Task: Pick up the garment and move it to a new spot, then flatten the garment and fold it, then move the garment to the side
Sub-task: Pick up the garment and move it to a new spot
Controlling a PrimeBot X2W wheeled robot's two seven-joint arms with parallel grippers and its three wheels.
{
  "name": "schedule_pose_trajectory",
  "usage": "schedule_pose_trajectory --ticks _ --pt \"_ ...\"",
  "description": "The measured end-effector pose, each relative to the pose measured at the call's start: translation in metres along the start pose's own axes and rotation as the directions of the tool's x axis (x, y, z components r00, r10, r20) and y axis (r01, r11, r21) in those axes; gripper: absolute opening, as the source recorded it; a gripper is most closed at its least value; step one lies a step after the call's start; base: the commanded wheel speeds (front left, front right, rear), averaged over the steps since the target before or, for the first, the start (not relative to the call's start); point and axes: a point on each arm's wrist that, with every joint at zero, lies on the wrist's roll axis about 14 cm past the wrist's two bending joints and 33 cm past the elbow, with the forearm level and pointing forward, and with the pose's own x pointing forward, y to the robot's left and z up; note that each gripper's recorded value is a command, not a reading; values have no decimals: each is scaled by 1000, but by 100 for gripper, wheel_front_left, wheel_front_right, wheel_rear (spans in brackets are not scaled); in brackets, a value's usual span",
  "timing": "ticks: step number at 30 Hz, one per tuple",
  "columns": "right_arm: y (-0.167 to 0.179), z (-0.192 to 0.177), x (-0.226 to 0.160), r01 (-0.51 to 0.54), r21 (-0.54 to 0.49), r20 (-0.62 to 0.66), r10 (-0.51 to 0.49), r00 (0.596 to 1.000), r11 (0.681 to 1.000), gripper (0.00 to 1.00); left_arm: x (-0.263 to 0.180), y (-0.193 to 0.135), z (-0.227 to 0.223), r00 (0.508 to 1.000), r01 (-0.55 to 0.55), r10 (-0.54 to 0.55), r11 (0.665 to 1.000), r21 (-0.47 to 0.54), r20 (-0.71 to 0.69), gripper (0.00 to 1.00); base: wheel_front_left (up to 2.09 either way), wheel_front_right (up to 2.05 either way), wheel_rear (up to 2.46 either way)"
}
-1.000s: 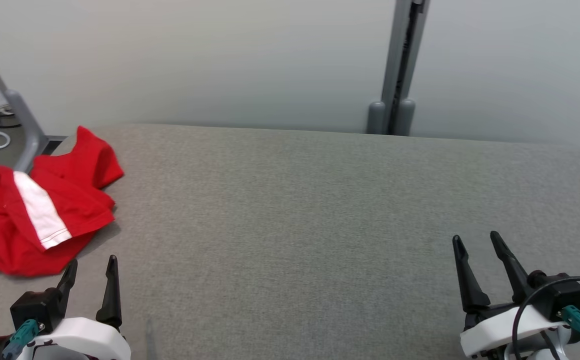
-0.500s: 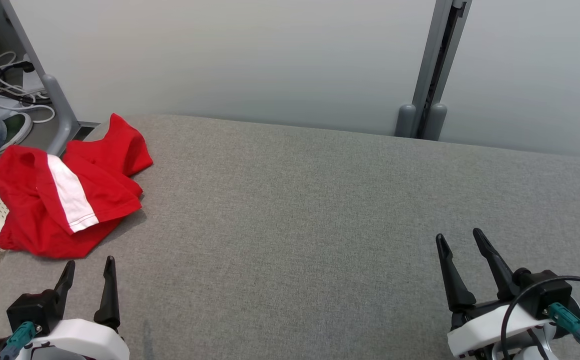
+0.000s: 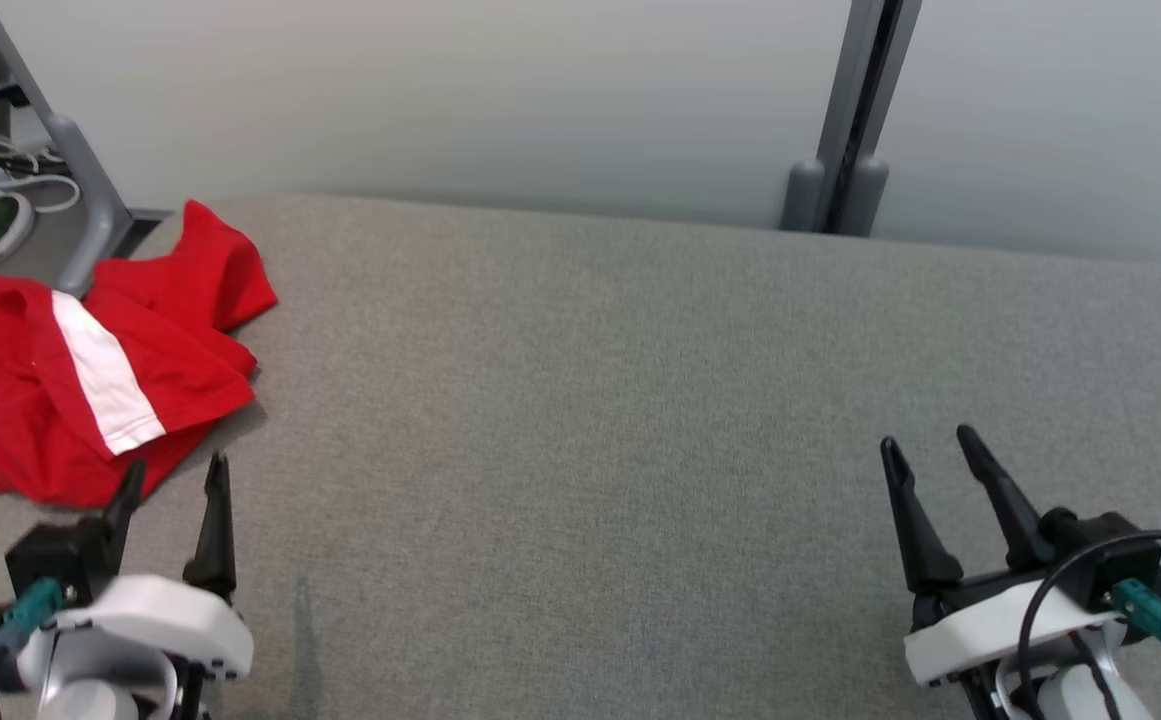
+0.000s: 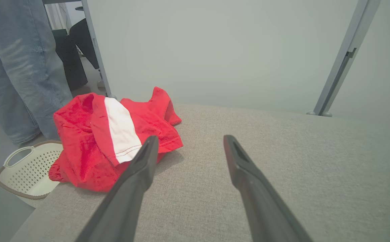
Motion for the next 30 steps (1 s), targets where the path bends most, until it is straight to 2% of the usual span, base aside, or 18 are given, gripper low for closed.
schedule_pose_trajectory --ticks 8,17,26,28,30 --pt "-27 -11 24 30 -10 -20 -30 999 1000 100 66 -6 7 999 35 -34 999 19 -36 100 0 0 0" --pt "-60 -48 47 69 -10 -87 -69 994 998 100 134 8 -41 978 5 -1 1000 19 -208 100 0 0 0" --pt "-71 -88 57 77 10 -160 -75 984 997 100 155 31 -106 901 -58 73 997 49 -428 100 0 0 0" --pt "-71 -90 58 77 12 -163 -74 984 997 100 155 36 -109 891 -65 86 996 62 -445 100 0 0 0" --pt "-70 -91 59 77 14 -164 -73 984 997 100 156 37 -108 892 -66 90 995 69 -443 3 0 0 0"
